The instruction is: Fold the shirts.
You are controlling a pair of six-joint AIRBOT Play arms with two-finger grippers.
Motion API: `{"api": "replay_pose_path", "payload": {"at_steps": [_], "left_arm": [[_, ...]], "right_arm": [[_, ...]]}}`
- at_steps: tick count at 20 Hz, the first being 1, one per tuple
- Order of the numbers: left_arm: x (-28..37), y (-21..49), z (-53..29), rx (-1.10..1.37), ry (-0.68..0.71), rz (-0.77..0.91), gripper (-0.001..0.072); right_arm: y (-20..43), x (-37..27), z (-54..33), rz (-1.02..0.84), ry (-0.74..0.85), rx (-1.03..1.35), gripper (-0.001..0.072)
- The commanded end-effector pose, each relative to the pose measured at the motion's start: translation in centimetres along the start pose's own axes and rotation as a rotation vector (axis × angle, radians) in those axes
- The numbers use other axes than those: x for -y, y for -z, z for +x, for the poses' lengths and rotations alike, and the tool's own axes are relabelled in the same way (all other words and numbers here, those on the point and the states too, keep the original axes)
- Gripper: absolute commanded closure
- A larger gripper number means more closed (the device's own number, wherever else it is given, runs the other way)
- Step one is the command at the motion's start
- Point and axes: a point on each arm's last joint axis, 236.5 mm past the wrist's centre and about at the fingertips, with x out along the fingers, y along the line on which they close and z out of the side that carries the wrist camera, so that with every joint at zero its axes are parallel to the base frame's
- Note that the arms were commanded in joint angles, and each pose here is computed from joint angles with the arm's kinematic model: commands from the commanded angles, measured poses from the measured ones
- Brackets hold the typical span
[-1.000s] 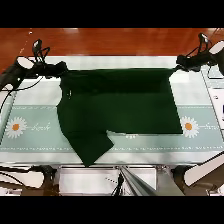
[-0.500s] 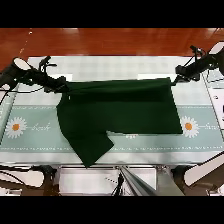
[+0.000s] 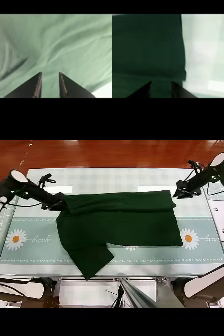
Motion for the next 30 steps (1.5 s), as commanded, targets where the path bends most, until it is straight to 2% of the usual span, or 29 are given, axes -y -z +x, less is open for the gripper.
{"api": "replay_pose_path", "payload": {"at_steps": [1,2,4,8,13,26,27,28,29,30], "left_arm": [[-0.3,2.9,-3.4,-0.04,0.023,0.008,0.0281],[-0.6,3.7,-4.7,-0.006,0.02,-0.006,0.0167],[-1.3,7.1,-5.8,0.032,0.016,-0.037,0.0151],[-2.3,16.9,-2.9,-0.009,0.039,-0.108,0.0136],[-3.0,22.9,1.6,-0.117,0.067,-0.193,0.0136],[-0.7,20.7,8.2,-0.114,0.07,-0.185,0.0142],[-0.9,20.4,9.0,-0.107,0.049,-0.197,0.017],[-1.2,20.2,9.6,-0.106,0.033,-0.219,0.0272],[-1.5,20.2,10.2,-0.113,0.023,-0.238,0.049],[-1.7,20.5,10.4,-0.128,0.021,-0.25,0.0637]], "right_arm": [[3.2,2.5,-2.9,0.013,0.081,-0.078,0.0313],[3.6,3.1,-4.0,0.028,0.083,-0.052,0.026],[4.5,4.6,-5.3,0.065,0.07,0.003,0.0173],[6.1,5.3,-4.6,0.14,-0.099,0.123,0.0173],[8.1,5.0,-2.1,0.145,-0.137,0.112,0.0174],[7.6,4.3,-1.8,0.138,-0.171,0.14,0.0176],[7.6,4.4,-1.9,0.138,-0.169,0.145,0.0175],[7.5,4.4,-2.0,0.138,-0.168,0.149,0.0175],[7.5,4.4,-2.0,0.139,-0.169,0.15,0.0175],[7.5,4.3,-2.0,0.14,-0.169,0.149,0.0175]]}}
